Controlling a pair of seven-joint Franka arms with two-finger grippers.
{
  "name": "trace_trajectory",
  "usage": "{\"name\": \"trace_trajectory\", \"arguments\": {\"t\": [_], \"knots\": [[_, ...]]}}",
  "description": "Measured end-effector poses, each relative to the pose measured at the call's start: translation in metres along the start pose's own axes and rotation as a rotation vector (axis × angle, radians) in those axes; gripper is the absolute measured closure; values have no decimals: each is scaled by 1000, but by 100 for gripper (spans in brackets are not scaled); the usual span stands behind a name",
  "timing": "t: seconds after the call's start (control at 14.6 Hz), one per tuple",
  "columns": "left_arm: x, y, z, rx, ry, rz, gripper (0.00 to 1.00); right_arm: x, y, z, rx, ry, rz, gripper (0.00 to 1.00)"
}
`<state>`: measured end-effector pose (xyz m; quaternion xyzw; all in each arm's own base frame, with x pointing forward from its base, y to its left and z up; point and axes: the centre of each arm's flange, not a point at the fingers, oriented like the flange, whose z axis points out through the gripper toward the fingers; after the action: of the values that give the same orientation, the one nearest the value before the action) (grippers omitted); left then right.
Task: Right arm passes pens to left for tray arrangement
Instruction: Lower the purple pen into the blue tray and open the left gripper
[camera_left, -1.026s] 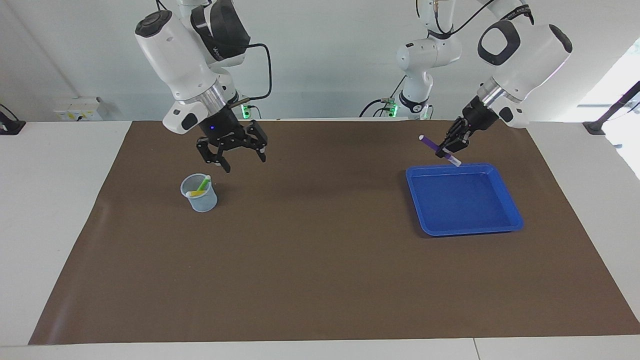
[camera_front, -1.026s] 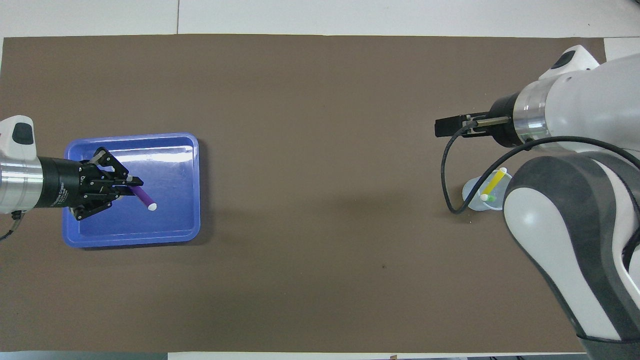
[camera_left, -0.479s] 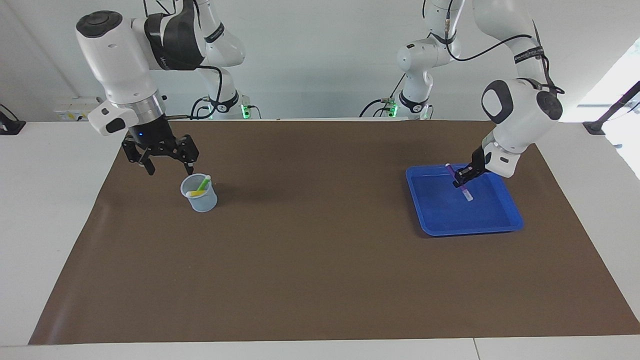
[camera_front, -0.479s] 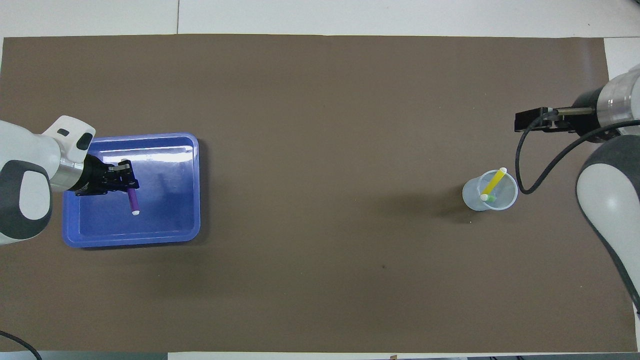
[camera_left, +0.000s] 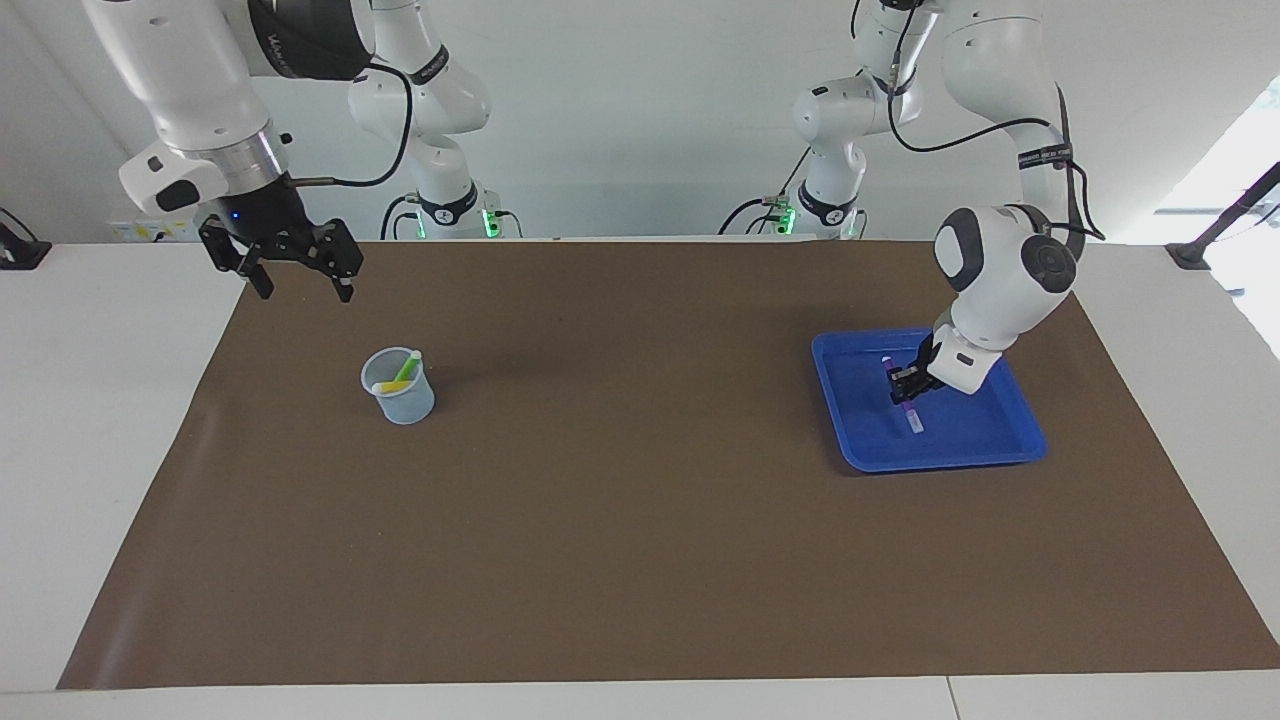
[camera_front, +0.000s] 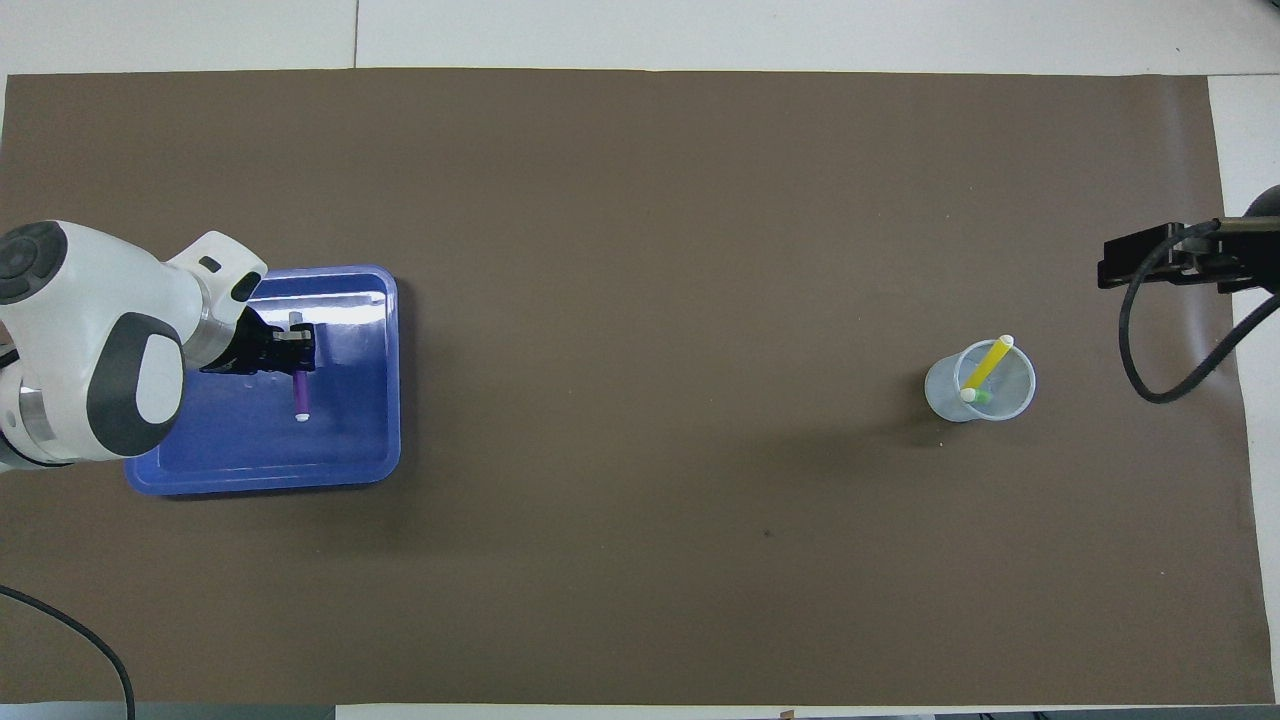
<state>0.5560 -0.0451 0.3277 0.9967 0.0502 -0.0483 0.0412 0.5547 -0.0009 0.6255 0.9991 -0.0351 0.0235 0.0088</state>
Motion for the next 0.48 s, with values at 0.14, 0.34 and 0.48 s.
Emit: {"name": "trace_trajectory", "arguments": {"t": [0.14,0.34,0.48], "knots": [[2,4,6,0,3,17,82,-3,-1,-5,-1,-15,-2,0],[3,4,9,-2,10,28,82,-6,-3,-3,-3,-39,10,0],[4,3,10,-2,10,29,82,-6,-4,-3,-3,-43,15,0]]}}
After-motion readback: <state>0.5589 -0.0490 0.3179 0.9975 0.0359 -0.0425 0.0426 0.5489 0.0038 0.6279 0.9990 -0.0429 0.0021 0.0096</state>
